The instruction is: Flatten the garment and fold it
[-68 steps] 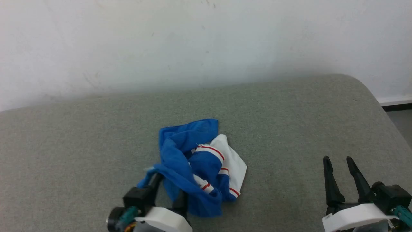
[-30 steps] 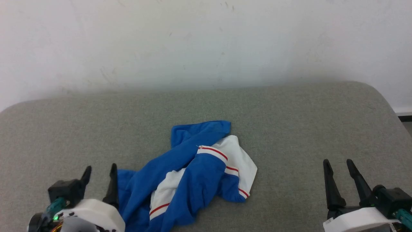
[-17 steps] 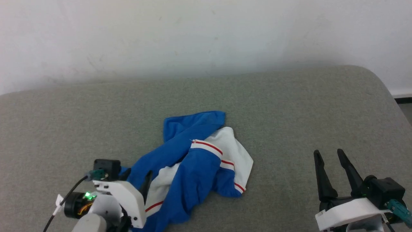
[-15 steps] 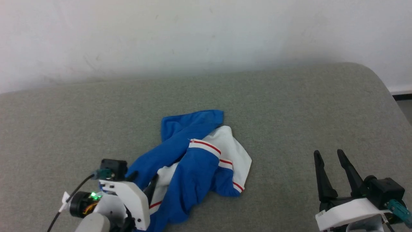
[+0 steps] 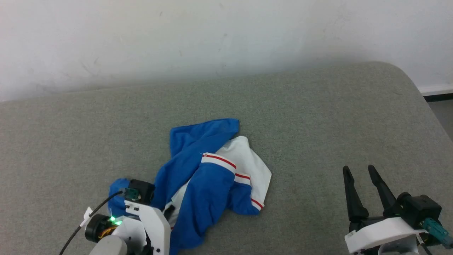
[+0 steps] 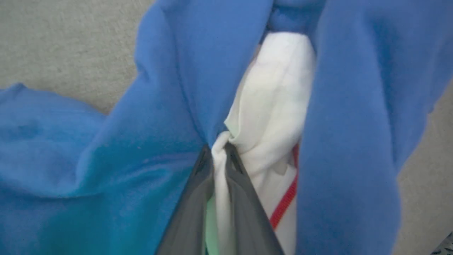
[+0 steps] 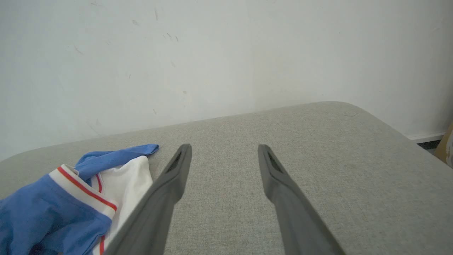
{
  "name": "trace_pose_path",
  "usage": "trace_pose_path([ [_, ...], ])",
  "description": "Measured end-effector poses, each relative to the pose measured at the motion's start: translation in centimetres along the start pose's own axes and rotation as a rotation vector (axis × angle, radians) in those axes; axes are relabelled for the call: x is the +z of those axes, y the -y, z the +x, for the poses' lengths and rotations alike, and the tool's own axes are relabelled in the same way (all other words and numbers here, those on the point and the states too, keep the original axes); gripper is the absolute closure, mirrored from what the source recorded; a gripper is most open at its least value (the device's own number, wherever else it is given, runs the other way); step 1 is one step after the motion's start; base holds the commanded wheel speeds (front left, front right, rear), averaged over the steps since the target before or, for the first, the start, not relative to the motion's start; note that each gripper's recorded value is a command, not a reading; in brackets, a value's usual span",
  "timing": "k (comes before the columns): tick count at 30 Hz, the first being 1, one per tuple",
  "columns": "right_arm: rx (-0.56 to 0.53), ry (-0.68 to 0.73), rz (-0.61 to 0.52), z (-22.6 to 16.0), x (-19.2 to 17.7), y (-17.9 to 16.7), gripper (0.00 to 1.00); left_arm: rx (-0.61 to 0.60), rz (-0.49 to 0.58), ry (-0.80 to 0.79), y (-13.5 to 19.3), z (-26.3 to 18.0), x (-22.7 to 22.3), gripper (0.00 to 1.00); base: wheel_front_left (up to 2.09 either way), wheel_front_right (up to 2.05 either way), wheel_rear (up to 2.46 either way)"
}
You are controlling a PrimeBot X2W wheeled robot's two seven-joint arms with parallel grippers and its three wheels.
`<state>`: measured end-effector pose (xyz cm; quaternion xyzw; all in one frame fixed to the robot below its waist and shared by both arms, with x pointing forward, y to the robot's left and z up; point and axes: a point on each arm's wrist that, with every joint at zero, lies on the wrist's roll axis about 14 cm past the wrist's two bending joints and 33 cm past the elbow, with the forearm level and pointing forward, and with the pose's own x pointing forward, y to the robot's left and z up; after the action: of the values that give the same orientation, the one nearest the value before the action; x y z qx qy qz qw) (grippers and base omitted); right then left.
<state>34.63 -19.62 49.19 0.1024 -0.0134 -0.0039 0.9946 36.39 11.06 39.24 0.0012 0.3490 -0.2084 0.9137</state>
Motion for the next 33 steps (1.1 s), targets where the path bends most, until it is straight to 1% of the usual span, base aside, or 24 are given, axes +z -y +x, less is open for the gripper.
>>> trace_pose_path([
  [3,0.001,0.001,0.007,0.0,0.0,0.0,0.0,0.066,0.041,0.108,-1.3,-0.6,1.9,1.0,0.0,0.0,0.0],
  [8,0.021,0.008,0.015,0.1,0.1,-0.7,0.0,0.196,0.131,0.411,-4.2,-3.6,9.5,1.0,0.0,0.0,0.0],
  [10,0.029,0.013,0.017,0.1,0.2,-0.9,0.0,0.228,0.154,0.501,-4.7,-5.1,11.5,1.0,0.0,0.0,0.0],
  [12,0.036,0.022,0.017,0.1,0.4,-1.2,0.0,0.238,0.172,0.557,-4.5,-6.2,12.4,1.0,0.0,0.0,0.0],
  [14,0.039,0.029,0.019,0.0,0.6,-1.3,0.0,0.235,0.181,0.566,-3.7,-6.9,11.5,1.0,0.0,0.0,0.0],
  [16,0.041,0.032,0.02,-0.2,0.7,-1.3,0.0,0.203,0.177,0.511,-2.2,-6.7,8.4,1.0,0.0,0.0,0.0],
  [20,0.039,0.026,0.024,-0.7,0.4,-1.3,0.0,0.103,0.114,0.348,2.1,-6.0,0.8,1.0,0.0,0.0,0.0],
  [22,0.044,0.029,0.026,-0.8,0.5,-1.4,0.0,0.061,0.085,0.293,4.0,-6.0,-1.7,1.0,0.0,0.0,0.0],
  [24,0.05,0.03,0.026,-0.8,0.5,-1.6,0.0,0.03,0.072,0.269,5.3,-6.1,-3.0,1.0,0.0,0.0,0.0],
  [25,0.055,0.029,0.026,-0.9,0.5,-1.7,0.0,0.026,0.064,0.265,5.7,-6.2,-3.3,0.76,0.0,0.0,0.0],
  [26,0.059,0.03,0.026,-0.9,0.5,-1.9,0.0,0.024,0.057,0.265,5.9,-6.3,-3.5,0.21,0.0,0.0,0.0],
  [27,0.062,0.032,0.026,-0.9,0.6,-2.0,0.0,0.021,0.043,0.273,6.1,-6.5,-3.4,0.0,0.0,0.0,0.0],
  [29,0.066,0.037,0.026,-1.0,0.8,-2.1,0.0,0.02,0.036,0.319,6.3,-6.9,-2.4,0.0,0.0,0.0,0.0],
  [31,0.072,0.042,0.025,-1.0,1.0,-2.3,0.0,0.04,0.03,0.406,6.0,-7.8,-0.2,0.0,0.0,0.0,0.0],
  [33,0.078,0.047,0.025,-1.0,1.1,-2.4,0.0,0.053,0.05,0.48,5.6,-8.7,2.1,0.0,0.0,0.0,0.0],
])
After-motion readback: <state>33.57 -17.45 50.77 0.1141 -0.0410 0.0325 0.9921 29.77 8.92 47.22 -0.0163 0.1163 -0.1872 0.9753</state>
